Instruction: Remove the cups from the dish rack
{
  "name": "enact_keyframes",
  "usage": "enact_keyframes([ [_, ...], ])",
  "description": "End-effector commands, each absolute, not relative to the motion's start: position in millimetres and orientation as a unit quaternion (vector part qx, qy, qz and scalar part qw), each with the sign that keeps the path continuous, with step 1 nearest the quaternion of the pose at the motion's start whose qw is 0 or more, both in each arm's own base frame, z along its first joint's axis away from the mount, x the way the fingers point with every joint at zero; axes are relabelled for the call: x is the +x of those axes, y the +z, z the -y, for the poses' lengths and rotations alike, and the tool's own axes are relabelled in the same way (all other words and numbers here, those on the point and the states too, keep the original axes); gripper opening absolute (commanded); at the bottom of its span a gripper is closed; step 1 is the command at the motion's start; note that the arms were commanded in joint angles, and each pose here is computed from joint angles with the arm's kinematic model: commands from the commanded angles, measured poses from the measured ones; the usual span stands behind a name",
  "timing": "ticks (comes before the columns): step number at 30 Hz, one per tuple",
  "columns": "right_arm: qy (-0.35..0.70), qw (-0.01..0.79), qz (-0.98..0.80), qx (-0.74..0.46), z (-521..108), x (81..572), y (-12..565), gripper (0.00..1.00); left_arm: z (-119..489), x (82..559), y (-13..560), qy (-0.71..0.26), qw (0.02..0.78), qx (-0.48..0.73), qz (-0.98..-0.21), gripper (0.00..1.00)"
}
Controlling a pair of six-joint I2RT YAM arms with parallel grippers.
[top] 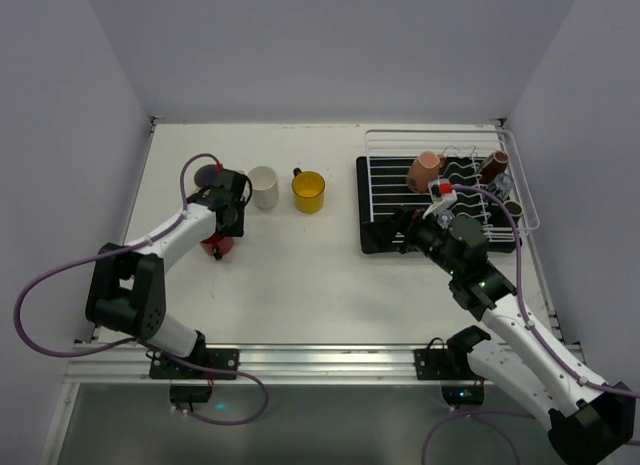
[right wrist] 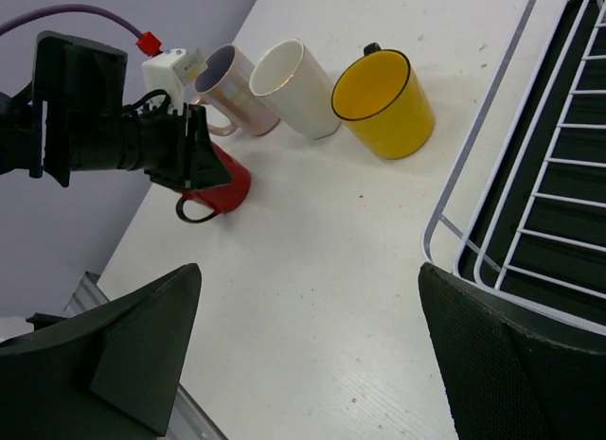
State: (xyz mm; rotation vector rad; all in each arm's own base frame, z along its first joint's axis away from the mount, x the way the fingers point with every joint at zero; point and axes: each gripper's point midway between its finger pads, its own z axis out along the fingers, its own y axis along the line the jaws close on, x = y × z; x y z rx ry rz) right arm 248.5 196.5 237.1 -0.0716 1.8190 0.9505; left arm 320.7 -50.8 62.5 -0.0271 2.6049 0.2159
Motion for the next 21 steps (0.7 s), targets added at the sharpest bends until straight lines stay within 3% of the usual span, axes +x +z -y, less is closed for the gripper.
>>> enact_keyframes([
  [1,0.376,0.533,-0.758,-0.027,-189,252,239,0.99,43,341,91,0.094,0.311,-0.017,-0.945,0.41],
  [4,0.364,0.538,-0.76,-0.022,-185,255,242,0.99,45,341,97,0.087,0.32,-0.018,-0.943,0.48],
  [11,0.212,0.576,-0.788,0.035,-135,283,250,0.99,66,350,185,0.0,0.442,-0.025,-0.897,0.8],
  [17,0.07,0.583,-0.805,0.091,-85,316,250,0.99,114,323,265,-0.17,0.536,0.025,-0.826,0.87],
  [21,0.034,0.569,-0.814,0.112,-73,346,250,0.99,151,279,271,-0.289,0.542,0.095,-0.783,0.89],
])
